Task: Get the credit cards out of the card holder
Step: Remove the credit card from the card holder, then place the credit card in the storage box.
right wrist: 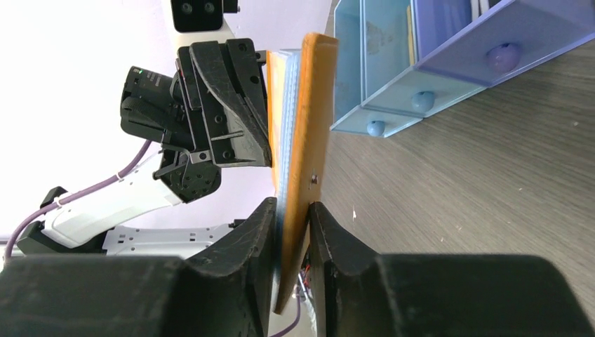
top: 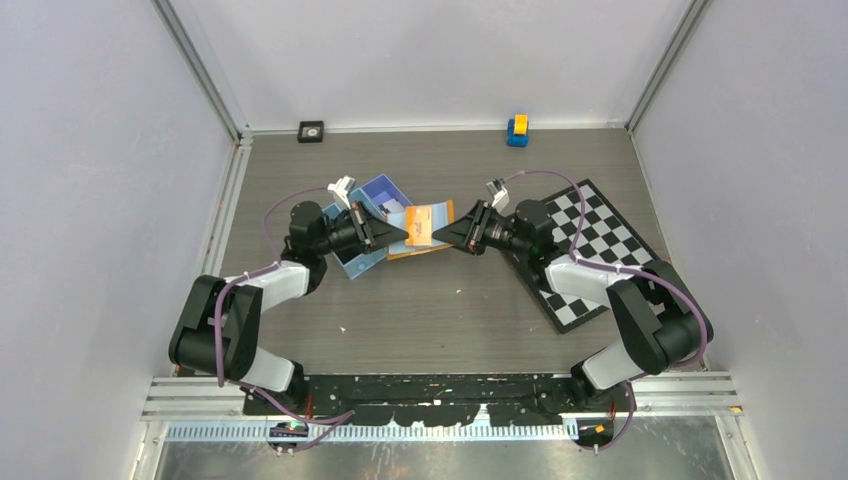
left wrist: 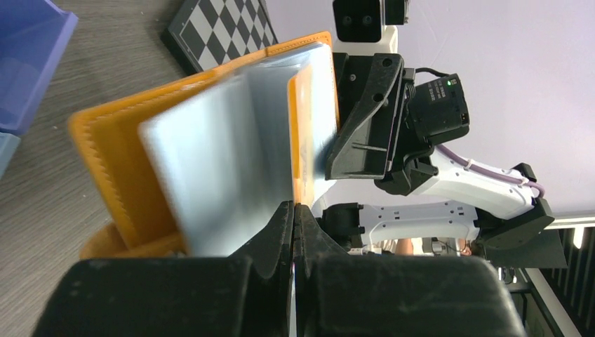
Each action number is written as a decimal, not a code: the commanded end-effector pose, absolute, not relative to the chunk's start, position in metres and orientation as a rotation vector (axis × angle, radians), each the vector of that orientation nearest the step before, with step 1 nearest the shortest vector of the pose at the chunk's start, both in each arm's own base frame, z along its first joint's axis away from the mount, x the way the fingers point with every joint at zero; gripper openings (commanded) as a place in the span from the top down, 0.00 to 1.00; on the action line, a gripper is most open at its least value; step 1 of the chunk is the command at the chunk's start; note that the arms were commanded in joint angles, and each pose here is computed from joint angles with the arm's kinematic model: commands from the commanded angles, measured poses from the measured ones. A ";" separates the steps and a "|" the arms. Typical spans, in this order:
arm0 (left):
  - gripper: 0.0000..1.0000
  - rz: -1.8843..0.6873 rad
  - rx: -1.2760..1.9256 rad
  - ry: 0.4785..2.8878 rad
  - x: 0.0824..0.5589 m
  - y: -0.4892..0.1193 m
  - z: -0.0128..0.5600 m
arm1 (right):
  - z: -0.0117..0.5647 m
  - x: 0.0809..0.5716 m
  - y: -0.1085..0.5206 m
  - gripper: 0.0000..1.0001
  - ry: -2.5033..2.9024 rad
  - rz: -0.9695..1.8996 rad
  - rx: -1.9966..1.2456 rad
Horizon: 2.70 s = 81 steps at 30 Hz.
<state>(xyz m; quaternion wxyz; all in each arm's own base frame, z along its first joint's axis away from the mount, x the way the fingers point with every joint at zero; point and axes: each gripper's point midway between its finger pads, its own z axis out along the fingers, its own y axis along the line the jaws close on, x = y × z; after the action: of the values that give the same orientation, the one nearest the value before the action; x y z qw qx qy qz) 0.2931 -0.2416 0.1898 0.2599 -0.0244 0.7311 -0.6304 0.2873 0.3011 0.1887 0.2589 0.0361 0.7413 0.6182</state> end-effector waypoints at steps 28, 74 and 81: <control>1.00 -1.649 -0.111 1.943 0.303 -0.227 0.189 | 0.209 0.304 0.268 0.99 1.893 1.567 0.184; 1.00 -1.029 -0.983 1.846 0.354 -0.114 0.137 | 0.185 0.320 0.213 1.00 1.975 1.133 0.367; 1.00 -0.968 -1.037 1.884 0.364 -0.120 0.131 | 0.186 0.320 0.214 1.00 1.975 1.142 0.365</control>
<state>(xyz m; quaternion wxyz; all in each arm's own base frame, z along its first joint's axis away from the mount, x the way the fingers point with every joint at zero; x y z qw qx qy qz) 0.3464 -0.1183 0.1168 0.3678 -0.3940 0.7492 -0.3849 0.3123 0.2132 0.1648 0.3754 0.1537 0.8026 0.4373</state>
